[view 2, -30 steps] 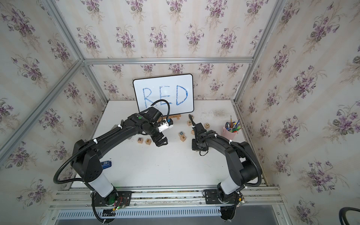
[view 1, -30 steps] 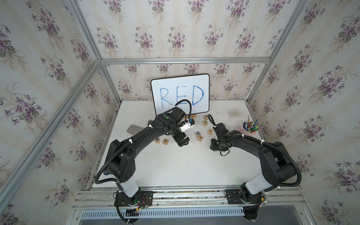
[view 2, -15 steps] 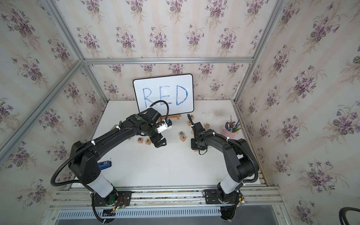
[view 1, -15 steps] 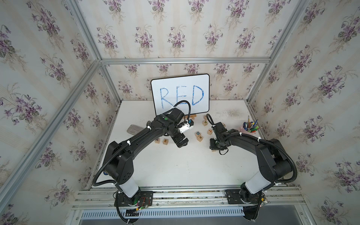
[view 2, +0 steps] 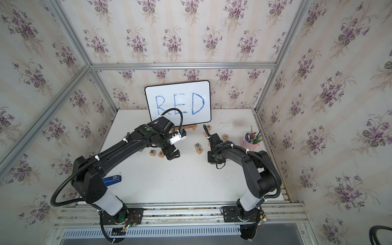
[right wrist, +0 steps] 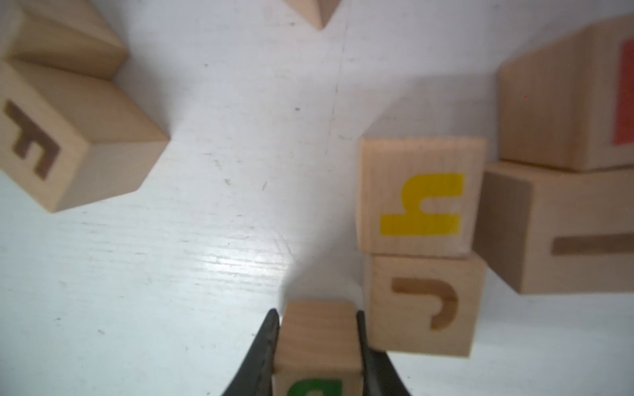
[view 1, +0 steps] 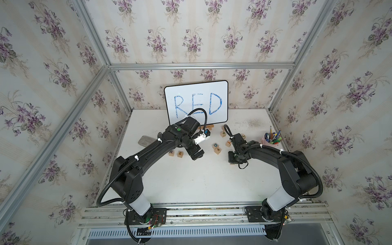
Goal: Assemble the uppercase word "red" with letter blocks
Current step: Pick up the letter block from the center of the board, then place the letter block at the center of the board.
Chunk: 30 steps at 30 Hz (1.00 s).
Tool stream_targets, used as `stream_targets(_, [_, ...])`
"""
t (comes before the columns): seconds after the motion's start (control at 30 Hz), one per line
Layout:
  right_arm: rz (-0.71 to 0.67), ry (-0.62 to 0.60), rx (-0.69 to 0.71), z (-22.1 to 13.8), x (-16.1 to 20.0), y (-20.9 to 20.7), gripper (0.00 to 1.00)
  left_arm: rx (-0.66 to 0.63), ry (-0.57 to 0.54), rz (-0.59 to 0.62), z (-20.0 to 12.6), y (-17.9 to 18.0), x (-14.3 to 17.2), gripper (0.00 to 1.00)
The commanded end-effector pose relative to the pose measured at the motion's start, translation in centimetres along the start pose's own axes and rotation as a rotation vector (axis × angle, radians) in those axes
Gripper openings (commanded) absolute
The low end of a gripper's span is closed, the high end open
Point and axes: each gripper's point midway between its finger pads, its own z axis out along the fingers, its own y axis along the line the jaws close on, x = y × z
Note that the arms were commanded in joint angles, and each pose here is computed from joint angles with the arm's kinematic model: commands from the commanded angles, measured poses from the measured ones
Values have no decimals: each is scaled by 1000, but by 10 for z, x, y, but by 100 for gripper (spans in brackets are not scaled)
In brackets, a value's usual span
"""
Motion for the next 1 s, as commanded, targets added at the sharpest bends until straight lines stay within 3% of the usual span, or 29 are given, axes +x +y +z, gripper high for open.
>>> stream_targets(0.0, [-19, -33, -3, -14, -8, 7, 25, -73, -19, 50, -19, 12, -4, 99])
stream_targets(0.23, [-119, -64, -84, -34, -11, 51, 24, -96, -79, 115, -54, 10, -14, 99])
stream_targets(0.47, [-242, -12, -99, -19, 5, 96, 25, -61, -82, 155, -71, 0, -10, 99])
stream_targets(0.8, [-322, 45, -70, 9, 21, 114, 26, -23, -68, 161, -76, -10, -2, 99])
stream_targets(0.97, [-345, 46, -39, 15, 22, 114, 32, -7, -63, 158, -72, -12, -1, 99])
